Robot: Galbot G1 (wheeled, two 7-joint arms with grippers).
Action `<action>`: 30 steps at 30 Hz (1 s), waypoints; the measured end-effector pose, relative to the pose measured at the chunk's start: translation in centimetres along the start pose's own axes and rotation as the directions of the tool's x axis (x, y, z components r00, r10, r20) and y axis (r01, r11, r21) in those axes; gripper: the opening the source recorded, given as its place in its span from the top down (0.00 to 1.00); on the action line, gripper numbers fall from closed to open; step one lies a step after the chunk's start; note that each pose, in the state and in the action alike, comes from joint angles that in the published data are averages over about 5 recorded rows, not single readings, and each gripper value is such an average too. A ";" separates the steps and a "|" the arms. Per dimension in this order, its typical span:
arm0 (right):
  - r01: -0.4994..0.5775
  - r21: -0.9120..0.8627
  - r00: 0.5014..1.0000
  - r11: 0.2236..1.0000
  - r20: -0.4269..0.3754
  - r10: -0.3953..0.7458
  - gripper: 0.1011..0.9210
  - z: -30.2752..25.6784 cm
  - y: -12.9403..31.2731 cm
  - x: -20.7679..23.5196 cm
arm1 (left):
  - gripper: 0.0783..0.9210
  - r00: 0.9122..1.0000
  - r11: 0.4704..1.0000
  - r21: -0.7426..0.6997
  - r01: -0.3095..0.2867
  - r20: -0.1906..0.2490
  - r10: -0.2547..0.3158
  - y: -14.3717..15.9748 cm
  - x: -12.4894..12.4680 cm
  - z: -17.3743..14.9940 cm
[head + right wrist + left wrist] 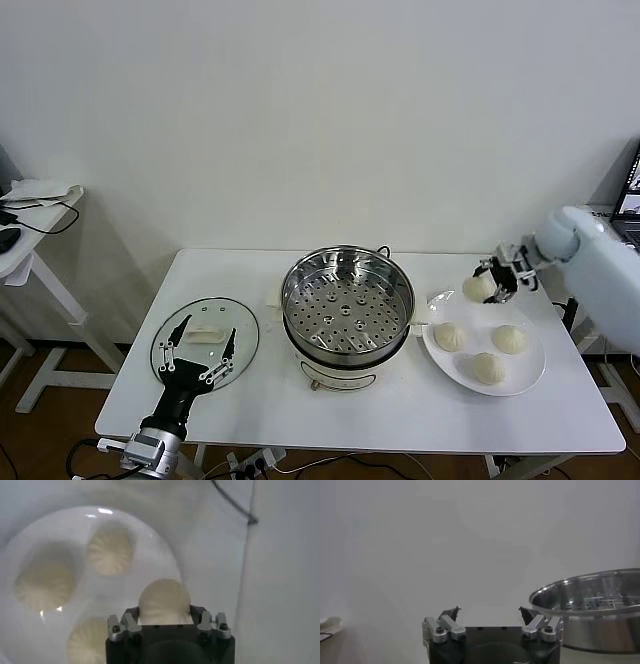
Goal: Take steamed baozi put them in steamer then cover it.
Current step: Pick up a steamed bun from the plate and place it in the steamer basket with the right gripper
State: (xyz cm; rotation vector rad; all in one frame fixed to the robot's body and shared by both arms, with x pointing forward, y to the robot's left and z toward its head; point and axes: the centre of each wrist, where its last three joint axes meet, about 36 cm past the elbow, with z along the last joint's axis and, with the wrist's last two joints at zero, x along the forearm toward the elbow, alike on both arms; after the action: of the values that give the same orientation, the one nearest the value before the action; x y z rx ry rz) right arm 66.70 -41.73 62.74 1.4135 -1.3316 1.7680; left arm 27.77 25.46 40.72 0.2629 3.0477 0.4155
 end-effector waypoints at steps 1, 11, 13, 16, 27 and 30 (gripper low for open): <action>-0.001 0.045 1.000 0.999 0.004 0.001 0.30 -0.8 -0.7 1.0 | 0.12 1.000 1.000 -0.001 -0.001 0.001 0.001 0.0 0.0 -0.1; -0.004 0.463 1.000 0.886 0.026 -0.008 0.30 -10.6 -6.9 7.9 | 0.12 1.000 1.000 -0.017 0.002 -0.005 -0.002 0.2 0.4 -0.1; -0.001 0.525 1.000 0.851 0.027 -0.016 0.30 -12.5 -8.0 8.3 | 0.12 1.000 1.000 -0.021 0.003 -0.007 -0.004 0.4 0.5 -0.1; 0.005 0.605 0.999 0.796 0.031 -0.030 0.30 -15.5 -9.4 8.3 | 0.12 1.000 1.000 -0.026 0.005 -0.009 -0.006 0.6 0.6 0.0; 0.015 0.763 0.995 0.646 0.054 -0.087 0.30 -22.6 -12.8 4.9 | 0.12 1.000 0.999 -0.046 0.009 -0.023 -0.010 1.8 0.7 0.7; 0.021 0.783 0.993 0.621 0.058 -0.107 0.30 -23.7 -13.3 3.3 | 0.12 1.000 0.999 -0.049 0.008 -0.027 -0.009 2.0 0.7 0.9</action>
State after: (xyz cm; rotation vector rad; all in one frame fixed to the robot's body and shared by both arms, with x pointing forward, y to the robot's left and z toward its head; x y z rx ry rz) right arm 66.72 -15.66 71.26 1.9699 -0.4782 2.3939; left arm 27.51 27.68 40.33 0.2441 3.0591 0.4964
